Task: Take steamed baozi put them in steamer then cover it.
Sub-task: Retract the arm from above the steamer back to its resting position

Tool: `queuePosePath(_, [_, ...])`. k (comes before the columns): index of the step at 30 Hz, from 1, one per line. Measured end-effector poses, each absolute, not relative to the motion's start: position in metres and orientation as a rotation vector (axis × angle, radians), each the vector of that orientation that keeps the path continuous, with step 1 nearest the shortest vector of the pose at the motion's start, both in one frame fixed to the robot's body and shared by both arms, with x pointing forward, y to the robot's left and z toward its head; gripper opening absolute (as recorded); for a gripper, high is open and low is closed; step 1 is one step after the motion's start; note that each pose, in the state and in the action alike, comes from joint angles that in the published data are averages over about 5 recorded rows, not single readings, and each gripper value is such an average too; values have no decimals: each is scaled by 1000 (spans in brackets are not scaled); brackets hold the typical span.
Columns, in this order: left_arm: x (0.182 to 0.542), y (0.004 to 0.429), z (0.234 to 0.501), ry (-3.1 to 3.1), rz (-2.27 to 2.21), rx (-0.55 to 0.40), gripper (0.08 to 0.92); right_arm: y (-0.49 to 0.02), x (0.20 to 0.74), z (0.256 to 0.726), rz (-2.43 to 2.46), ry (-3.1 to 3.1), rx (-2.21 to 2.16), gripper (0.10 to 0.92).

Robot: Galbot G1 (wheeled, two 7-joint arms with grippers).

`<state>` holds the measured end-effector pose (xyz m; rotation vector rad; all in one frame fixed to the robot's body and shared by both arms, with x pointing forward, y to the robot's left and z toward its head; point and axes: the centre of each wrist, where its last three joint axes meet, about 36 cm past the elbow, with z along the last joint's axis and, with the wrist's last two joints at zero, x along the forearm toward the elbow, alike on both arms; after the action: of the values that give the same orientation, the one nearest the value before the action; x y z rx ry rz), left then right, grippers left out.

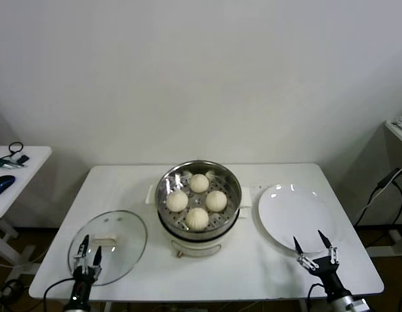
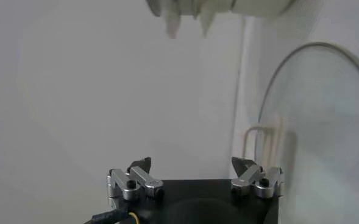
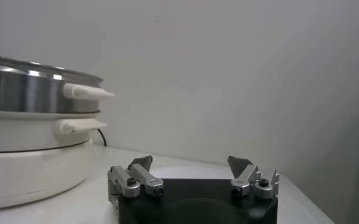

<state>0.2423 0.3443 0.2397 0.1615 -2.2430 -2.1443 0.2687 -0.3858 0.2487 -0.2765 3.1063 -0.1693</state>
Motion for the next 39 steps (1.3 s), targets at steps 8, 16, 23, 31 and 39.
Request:
queuePosePath(8, [258,349,229,-2179,-2188,102,823,-383,259,244,-172,3105,-266,823])
queuePosePath(16, [282,355,225,-2143,-2187,90,823,-385,247,243,-181,3104,-254,823])
queuePosePath(23, [294,361,222,-2125,-2165,100,787,-382,240,242,-174,3103,-259,823])
queuePosePath(31, [298,359,217,-2117,-2136,88,558,-376,238,240,-170,3100,-271,823])
queuePosePath(39, [303,359,218,-2118,-2136,92,333,-376,238,241,-176,3097,-286,823])
